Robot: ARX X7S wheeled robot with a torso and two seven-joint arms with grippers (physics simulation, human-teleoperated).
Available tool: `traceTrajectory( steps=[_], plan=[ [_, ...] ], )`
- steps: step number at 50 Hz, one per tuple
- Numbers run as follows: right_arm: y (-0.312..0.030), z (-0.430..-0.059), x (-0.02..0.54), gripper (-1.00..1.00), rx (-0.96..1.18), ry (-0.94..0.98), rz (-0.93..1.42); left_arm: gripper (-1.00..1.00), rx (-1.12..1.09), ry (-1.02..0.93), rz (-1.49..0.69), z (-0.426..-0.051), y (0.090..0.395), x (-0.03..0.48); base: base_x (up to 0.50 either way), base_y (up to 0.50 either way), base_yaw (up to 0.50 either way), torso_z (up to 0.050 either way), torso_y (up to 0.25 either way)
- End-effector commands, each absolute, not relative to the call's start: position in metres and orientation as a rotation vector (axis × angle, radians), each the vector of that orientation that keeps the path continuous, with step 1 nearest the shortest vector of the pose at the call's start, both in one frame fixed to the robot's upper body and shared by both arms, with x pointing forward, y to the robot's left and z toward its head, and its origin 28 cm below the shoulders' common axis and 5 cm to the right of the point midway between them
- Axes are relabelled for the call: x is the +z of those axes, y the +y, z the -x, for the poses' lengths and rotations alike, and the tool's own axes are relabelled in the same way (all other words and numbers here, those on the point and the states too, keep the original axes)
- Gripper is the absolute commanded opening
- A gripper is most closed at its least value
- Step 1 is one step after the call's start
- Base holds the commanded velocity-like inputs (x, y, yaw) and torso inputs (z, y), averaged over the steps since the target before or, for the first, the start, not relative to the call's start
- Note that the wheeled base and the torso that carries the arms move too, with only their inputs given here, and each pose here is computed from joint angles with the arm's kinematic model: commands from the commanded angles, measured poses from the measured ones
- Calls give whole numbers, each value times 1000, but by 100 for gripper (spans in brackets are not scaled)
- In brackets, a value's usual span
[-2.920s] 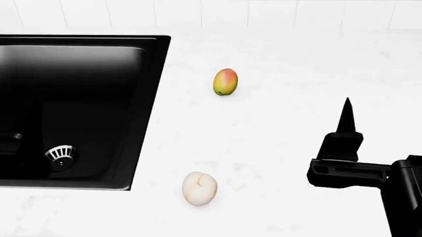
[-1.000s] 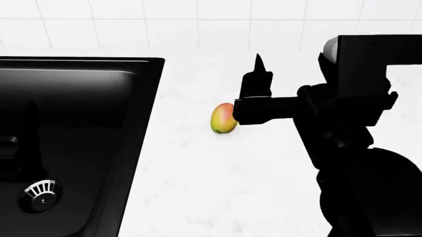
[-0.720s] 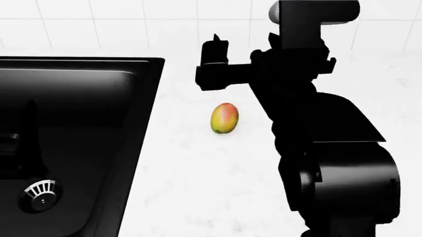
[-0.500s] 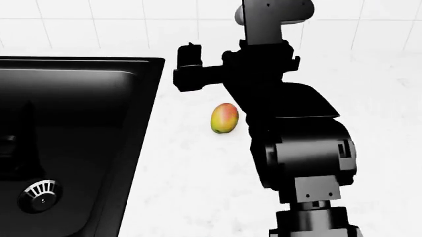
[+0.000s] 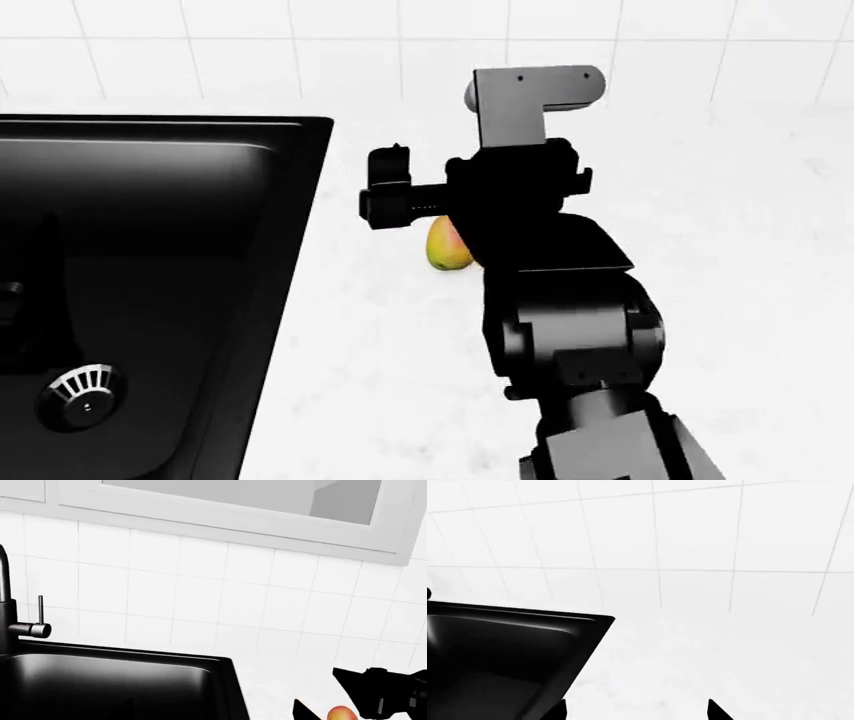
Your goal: There is a mixed pile of frozen fruits and vegetables on the counter. Locate all the frozen vegetables and place the items in a bowl on the counter. Take all the frozen fruits and defrost them in a running sink.
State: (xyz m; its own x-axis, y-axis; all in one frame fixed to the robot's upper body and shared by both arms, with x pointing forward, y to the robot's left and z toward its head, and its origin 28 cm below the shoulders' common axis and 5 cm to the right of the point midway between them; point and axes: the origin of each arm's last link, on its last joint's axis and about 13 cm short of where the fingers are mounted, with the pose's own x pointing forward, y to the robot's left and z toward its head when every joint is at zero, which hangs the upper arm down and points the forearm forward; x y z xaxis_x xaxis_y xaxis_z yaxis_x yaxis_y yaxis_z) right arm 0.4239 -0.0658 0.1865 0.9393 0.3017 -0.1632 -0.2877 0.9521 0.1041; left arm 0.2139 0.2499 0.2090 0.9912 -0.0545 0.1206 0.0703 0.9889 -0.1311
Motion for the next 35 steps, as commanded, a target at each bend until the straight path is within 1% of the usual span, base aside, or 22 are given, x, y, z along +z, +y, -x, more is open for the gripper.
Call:
traceTrajectory(
  steps=[1,10,14,19,28,34,35],
  plan=[
    [-70,-425,169,100,254,194,-46,100,-64,-112,150,-216,248,207,0,0,0,0,0],
    [-71,-419,148,100,228,248,-40,100,-61,-103,153,-216,248,205,0,0,0,0,0],
    [-70,-419,148,100,222,273,-54,100,-62,-97,159,-221,243,203,0,0,0,0,0],
    [-69,-416,142,100,208,307,-70,100,-64,-100,169,-208,253,204,0,0,0,0,0],
    [-67,-415,142,100,214,330,-99,100,-62,-98,172,-205,256,203,0,0,0,0,0],
    [-69,-414,139,100,198,341,-117,100,-56,-102,179,-206,254,205,0,0,0,0,0],
    [-69,-414,139,100,200,343,-117,100,-56,-102,177,-211,250,206,0,0,0,0,0]
  ],
)
